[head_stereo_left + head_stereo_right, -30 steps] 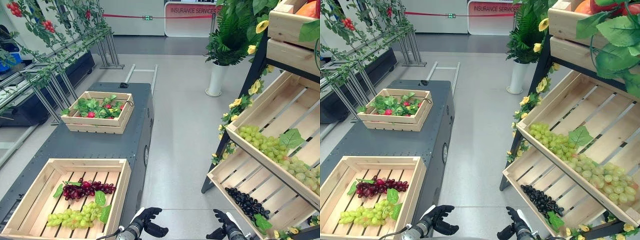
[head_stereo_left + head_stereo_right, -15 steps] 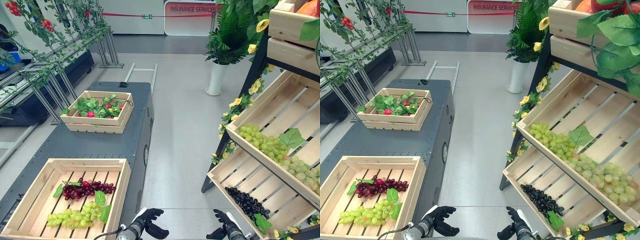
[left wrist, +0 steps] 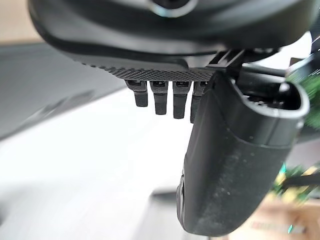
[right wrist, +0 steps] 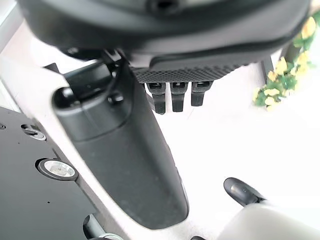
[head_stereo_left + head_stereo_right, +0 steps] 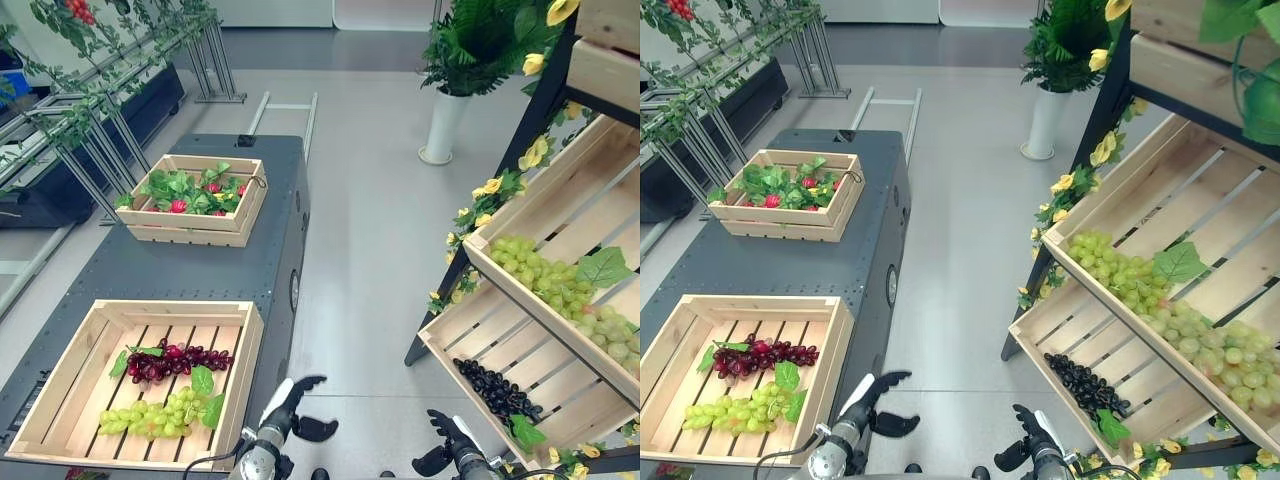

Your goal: Pick up the fruits from the basket on one side to the basket on the other side

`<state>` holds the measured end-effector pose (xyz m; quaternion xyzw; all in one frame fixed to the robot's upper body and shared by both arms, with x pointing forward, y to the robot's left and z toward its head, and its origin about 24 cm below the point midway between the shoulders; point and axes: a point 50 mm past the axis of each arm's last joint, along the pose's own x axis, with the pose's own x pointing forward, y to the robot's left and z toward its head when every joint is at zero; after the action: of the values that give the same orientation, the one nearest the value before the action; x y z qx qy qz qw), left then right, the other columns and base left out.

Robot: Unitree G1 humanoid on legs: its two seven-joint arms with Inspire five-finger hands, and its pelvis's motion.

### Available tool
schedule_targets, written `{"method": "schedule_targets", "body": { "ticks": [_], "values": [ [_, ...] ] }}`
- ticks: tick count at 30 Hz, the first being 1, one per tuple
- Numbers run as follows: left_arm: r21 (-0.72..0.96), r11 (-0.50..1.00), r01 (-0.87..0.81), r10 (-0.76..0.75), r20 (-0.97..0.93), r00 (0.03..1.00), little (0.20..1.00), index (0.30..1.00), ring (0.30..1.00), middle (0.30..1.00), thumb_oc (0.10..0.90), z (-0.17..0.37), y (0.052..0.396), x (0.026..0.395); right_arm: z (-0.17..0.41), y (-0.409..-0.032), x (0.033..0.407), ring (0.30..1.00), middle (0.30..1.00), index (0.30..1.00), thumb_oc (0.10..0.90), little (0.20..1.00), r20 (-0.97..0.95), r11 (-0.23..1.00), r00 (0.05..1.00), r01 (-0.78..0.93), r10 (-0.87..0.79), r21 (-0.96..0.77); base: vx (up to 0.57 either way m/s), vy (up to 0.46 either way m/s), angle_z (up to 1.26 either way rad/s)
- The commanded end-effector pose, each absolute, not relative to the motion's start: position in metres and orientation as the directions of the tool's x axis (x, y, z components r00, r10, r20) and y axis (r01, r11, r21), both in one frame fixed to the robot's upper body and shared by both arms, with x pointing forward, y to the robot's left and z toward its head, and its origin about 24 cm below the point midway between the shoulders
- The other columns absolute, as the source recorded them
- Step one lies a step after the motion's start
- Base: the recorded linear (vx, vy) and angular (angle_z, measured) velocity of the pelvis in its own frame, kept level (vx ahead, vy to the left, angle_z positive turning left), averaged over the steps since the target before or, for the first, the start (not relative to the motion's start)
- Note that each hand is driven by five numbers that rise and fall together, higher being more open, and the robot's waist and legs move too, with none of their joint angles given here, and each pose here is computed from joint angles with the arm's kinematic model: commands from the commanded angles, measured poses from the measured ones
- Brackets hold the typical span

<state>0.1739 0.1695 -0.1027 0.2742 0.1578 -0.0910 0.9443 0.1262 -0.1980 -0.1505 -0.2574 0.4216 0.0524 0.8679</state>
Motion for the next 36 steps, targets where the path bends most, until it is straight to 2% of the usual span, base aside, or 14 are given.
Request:
{"method": "schedule_targets", "body": {
  "ticks": [1, 5, 6, 9, 10, 12, 18, 20, 21, 24, 29, 36],
  "values": [
    [0.492, 0.870, 0.031, -0.103, 0.121, 0.987, 0.900, 0.900, 0.900, 0.900, 0.800, -0.036, 0.153, 0.238, -0.135, -0.199, 0.162, 0.900, 0.900, 0.900, 0.800, 0.900, -0.664, 0.887, 0.732, -0.196, -0.151, -0.418, 0.01, -0.004, 0.15],
    [0.438, 0.882, -0.175, 0.037, 0.306, 0.951, 0.900, 0.900, 0.900, 0.900, 0.800, 0.002, 0.170, 0.257, -0.128, -0.202, 0.169, 0.900, 0.900, 0.900, 0.800, 0.900, -0.619, 0.882, 0.778, -0.214, -0.106, -0.420, 0.00, 0.015, 0.16],
    [0.438, 0.882, -0.175, 0.037, 0.306, 0.951, 0.900, 0.900, 0.900, 0.900, 0.800, 0.002, 0.170, 0.257, -0.128, -0.202, 0.169, 0.900, 0.900, 0.900, 0.800, 0.900, -0.619, 0.882, 0.778, -0.214, -0.106, -0.420, -0.03, 0.040, 0.16],
    [0.433, 0.823, -0.368, 0.163, 0.441, 0.882, 0.900, 0.900, 0.900, 0.900, 0.800, 0.028, 0.206, 0.262, -0.116, -0.213, 0.177, 0.900, 0.900, 0.900, 0.800, 0.900, -0.556, 0.860, 0.827, -0.225, -0.080, -0.459, -0.03, 0.046, 0.20],
    [0.433, 0.823, -0.369, 0.163, 0.441, 0.882, 0.900, 0.900, 0.900, 0.900, 0.800, 0.028, 0.206, 0.262, -0.116, -0.213, 0.177, 0.900, 0.900, 0.900, 0.800, 0.900, -0.556, 0.859, 0.827, -0.225, -0.080, -0.459, 0.03, 0.048, 0.23],
    [0.467, 0.765, -0.444, 0.225, 0.452, 0.863, 0.900, 0.900, 0.900, 0.900, 0.800, 0.032, 0.230, 0.261, -0.117, -0.225, 0.171, 0.900, 0.900, 0.900, 0.800, 0.900, -0.558, 0.864, 0.820, -0.184, -0.128, -0.468, 0.08, 0.074, 0.22],
    [0.648, 0.550, -0.527, 0.319, 0.421, 0.849, 0.900, 0.900, 0.900, 0.900, 0.800, 0.036, 0.286, 0.259, -0.107, -0.239, 0.176, 0.900, 0.900, 0.900, 0.800, 0.900, -0.515, 0.860, 0.845, -0.148, -0.147, -0.489, 0.03, 0.122, 0.06],
    [0.701, 0.445, -0.557, 0.405, 0.398, 0.823, 0.900, 0.900, 0.900, 0.900, 0.800, 0.039, 0.318, 0.255, -0.101, -0.237, 0.184, 0.900, 0.900, 0.900, 0.800, 0.900, -0.481, 0.850, 0.870, -0.171, -0.107, -0.498, -0.09, 0.121, -0.02],
    [0.705, 0.435, -0.561, 0.416, 0.395, 0.819, 0.900, 0.900, 0.900, 0.900, 0.800, 0.039, 0.321, 0.255, -0.100, -0.236, 0.185, 0.900, 0.900, 0.900, 0.800, 0.900, -0.478, 0.850, 0.873, -0.172, -0.103, -0.497, -0.13, 0.117, -0.01],
    [0.734, 0.326, -0.596, 0.523, 0.386, 0.760, 0.900, 0.900, 0.900, 0.900, 0.800, 0.054, 0.359, 0.255, -0.088, -0.229, 0.202, 0.900, 0.900, 0.900, 0.800, 0.900, -0.420, 0.849, 0.907, -0.193, -0.038, -0.493, -0.12, 0.099, 0.07],
    [0.805, 0.196, -0.561, 0.561, 0.377, 0.737, 0.900, 0.900, 0.900, 0.900, 0.800, 0.071, 0.382, 0.260, -0.071, -0.221, 0.225, 0.900, 0.900, 0.900, 0.800, 0.900, -0.351, 0.836, 0.936, -0.191, -0.002, -0.515, -0.18, 0.080, 0.04],
    [0.800, 0.164, -0.577, 0.550, 0.411, 0.727, 0.900, 0.900, 0.900, 0.900, 0.800, 0.096, 0.387, 0.275, -0.049, -0.220, 0.250, 0.900, 0.900, 0.900, 0.800, 0.900, -0.261, 0.822, 0.965, -0.152, 0.004, -0.549, -0.13, 0.104, 0.13]
  ]
}}
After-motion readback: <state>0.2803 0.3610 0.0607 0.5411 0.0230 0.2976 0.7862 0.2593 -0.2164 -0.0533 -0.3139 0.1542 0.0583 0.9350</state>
